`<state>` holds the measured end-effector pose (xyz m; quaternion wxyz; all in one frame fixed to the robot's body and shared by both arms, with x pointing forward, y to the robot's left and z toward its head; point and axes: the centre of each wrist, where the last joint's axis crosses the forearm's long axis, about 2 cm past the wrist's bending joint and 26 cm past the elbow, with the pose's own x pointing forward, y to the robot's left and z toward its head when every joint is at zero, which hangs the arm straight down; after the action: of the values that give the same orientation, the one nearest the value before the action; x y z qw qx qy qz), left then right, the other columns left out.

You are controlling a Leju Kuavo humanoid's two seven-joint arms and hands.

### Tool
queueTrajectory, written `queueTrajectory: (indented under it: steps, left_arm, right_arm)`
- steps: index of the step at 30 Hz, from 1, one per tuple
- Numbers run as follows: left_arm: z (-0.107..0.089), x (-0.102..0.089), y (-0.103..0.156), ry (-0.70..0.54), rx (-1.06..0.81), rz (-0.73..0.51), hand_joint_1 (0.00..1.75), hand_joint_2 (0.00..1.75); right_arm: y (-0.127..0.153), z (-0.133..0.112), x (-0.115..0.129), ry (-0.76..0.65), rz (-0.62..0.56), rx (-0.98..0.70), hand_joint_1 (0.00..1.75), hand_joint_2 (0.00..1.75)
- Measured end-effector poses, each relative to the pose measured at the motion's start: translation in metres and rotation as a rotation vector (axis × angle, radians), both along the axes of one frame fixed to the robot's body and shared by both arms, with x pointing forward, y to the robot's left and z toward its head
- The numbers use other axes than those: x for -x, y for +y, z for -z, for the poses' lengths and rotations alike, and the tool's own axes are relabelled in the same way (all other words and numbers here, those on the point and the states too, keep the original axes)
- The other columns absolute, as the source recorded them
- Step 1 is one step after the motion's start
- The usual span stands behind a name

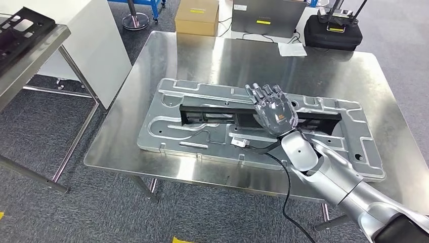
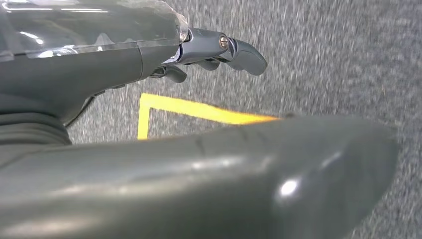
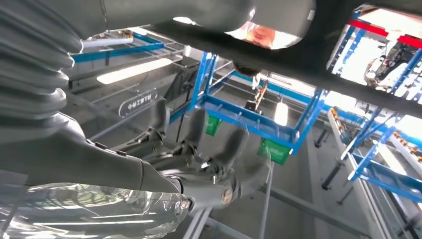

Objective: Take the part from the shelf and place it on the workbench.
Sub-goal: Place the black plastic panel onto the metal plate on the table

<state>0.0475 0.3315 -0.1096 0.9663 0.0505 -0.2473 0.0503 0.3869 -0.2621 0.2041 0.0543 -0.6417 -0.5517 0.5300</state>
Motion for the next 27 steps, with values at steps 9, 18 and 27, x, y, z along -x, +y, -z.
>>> queueTrajectory:
  steps: [9,18,27]
  left_arm:
    - [0.0,-0.0001,-0.0005,0.0,-0.001,-0.002,0.0,0.0]
    - [0.0,0.0017,0.0027,0.004,-0.008,-0.003,0.0,0.0]
    - [-0.0002,0.0011,0.0037,0.002,-0.014,-0.013,0.0,0.0]
  right_arm:
    - [-0.0059,0.0006,-0.0018,0.005,0.02,-0.013,0.0,0.0]
    - [-0.0049,0.0031,-0.0012,0.012,0.024,-0.023,0.0,0.0]
    - [-0.0072,0.0056,-0.0017,0.009,0.024,-0.046,0.0,0.0]
